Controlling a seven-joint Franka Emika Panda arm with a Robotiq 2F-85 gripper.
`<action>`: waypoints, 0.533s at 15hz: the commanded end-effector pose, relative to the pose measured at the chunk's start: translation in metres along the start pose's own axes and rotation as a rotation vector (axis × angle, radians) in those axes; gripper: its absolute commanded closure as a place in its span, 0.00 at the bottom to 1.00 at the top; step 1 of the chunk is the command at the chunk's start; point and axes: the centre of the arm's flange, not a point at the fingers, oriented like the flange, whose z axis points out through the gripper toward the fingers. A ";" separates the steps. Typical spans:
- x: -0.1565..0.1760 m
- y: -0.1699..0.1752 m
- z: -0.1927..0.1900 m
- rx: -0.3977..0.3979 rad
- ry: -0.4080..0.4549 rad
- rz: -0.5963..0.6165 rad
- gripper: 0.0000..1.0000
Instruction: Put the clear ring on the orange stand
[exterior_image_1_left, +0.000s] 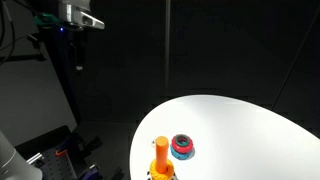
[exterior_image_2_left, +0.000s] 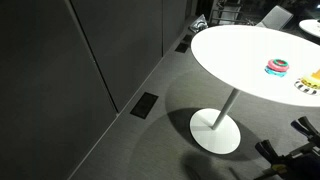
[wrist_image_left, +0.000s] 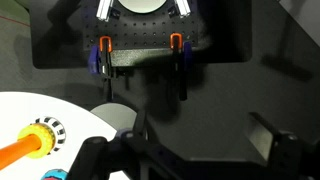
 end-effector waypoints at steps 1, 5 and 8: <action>0.000 0.000 0.000 0.000 0.000 0.000 0.00; 0.000 0.000 0.000 0.000 0.000 0.000 0.00; 0.008 0.002 -0.005 -0.010 0.021 0.004 0.00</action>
